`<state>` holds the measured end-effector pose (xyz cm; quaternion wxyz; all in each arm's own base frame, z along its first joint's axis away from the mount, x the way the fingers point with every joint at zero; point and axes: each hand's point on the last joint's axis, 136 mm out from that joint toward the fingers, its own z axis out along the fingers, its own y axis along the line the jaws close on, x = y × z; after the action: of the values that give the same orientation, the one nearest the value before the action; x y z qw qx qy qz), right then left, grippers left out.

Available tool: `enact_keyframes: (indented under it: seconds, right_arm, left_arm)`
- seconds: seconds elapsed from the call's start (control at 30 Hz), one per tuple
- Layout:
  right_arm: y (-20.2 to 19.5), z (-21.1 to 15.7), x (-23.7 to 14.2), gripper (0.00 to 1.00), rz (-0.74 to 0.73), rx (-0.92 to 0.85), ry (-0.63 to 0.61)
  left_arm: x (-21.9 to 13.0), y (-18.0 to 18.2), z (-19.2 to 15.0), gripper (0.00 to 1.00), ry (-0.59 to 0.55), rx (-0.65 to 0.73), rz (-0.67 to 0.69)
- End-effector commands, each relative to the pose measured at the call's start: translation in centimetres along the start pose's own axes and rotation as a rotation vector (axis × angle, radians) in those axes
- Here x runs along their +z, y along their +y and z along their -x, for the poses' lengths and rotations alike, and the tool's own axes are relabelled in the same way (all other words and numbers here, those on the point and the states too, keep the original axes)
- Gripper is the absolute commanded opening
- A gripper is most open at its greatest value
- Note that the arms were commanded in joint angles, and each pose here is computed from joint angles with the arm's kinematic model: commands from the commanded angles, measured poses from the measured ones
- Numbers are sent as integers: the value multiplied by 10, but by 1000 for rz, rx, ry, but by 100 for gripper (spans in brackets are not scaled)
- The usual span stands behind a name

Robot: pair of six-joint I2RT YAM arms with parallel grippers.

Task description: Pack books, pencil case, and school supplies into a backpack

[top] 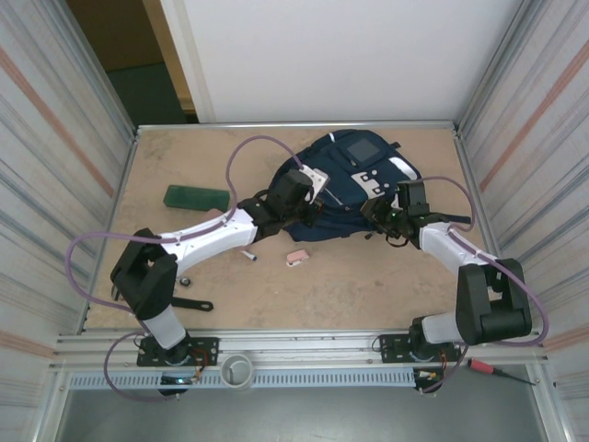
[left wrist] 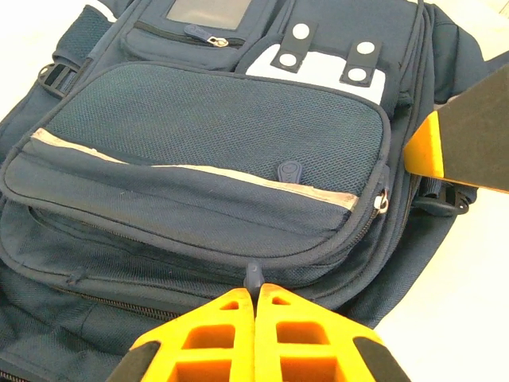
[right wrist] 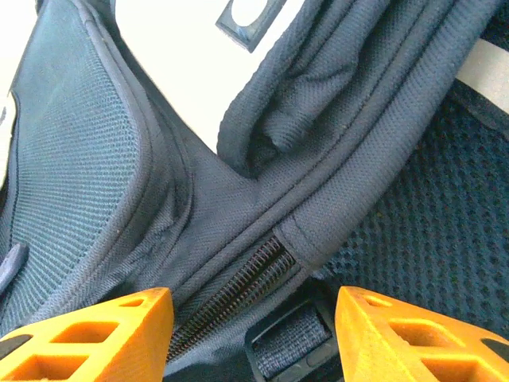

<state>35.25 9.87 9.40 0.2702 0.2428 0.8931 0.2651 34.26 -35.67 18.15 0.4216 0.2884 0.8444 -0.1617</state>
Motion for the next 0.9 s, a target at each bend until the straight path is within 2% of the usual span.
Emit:
enact_keyframes:
  seconds: [0.0, 0.2, 0.23, 0.3, 0.37, 0.43, 0.53, 0.67, 0.87]
  right_arm:
    - [8, 14, 3, 54, 17, 6, -61]
    - [4, 16, 13, 46, 3, 7, -61]
    - [3, 17, 14, 41, 0, 9, -60]
    - [-2, 18, 14, 23, -5, 12, -63]
    - [-9, 24, 9, 10, -12, 15, -79]
    - [-16, 33, 0, 4, -12, 22, -100]
    - [-17, 43, -11, 1, 12, 12, -101]
    - [-8, 46, -10, 0, 41, -33, -25]
    - [17, 48, 11, 3, 122, -44, 88]
  left_arm:
    - [-8, -10, 17, 0, -58, -8, -27]
    - [-9, -13, 13, 0, -56, -10, -38]
    - [-9, -13, 13, 0, -58, -10, -40]
    - [-9, -11, 12, 0, -55, -6, -29]
    - [-11, -3, 12, 0, -59, 6, 16]
    - [-14, 12, 10, 0, -67, 18, 82]
    - [-16, 43, 4, 0, -70, -11, 153]
    - [-14, 75, -4, 0, -50, -59, 197]
    - [-13, 48, 2, 0, -64, -56, 111]
